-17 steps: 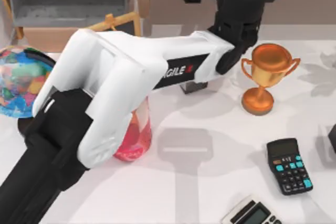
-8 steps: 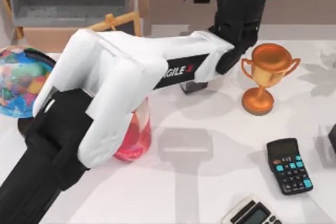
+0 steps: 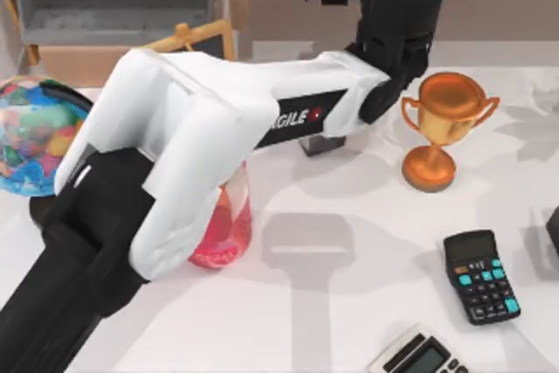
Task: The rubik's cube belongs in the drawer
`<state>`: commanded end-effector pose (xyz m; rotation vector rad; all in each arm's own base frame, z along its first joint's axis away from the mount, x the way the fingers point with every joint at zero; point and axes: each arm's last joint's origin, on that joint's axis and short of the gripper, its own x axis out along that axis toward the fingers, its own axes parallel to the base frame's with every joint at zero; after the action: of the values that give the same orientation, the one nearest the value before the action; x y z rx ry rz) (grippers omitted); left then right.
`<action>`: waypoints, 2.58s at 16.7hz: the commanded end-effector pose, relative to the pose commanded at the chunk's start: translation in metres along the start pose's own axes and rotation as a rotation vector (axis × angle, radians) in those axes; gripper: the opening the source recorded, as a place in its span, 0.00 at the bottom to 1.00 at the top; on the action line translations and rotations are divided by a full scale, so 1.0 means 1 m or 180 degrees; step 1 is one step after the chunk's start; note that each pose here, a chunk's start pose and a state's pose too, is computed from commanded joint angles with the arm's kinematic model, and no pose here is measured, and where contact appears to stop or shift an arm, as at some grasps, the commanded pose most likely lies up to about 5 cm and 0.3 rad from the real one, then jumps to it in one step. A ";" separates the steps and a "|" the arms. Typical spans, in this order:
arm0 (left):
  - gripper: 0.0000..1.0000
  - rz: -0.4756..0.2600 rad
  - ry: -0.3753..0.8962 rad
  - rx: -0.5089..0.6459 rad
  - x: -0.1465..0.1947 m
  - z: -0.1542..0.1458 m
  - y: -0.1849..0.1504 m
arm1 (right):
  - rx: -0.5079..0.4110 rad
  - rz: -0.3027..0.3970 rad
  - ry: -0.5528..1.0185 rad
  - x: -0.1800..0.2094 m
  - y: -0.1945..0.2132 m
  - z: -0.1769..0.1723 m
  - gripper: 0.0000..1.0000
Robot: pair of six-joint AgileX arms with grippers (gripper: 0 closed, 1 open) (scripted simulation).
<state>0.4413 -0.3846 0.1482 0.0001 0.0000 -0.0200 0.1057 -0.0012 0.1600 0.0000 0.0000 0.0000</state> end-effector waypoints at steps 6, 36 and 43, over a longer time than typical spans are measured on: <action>0.00 -0.0014 -0.0004 0.0001 -0.002 0.001 -0.002 | 0.0000 0.0000 0.0000 0.000 0.000 0.000 1.00; 0.00 -0.0838 0.1824 0.0769 -0.044 0.132 0.065 | 0.0000 0.0000 0.0000 0.000 0.000 0.000 1.00; 0.00 -0.0847 0.3327 0.1000 -0.034 0.169 0.183 | 0.0000 0.0000 0.0000 0.000 0.000 0.000 1.00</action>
<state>0.4113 -0.2010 0.3169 0.3248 1.0425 -0.2839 0.1057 -0.0012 0.1600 0.0000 0.0000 0.0000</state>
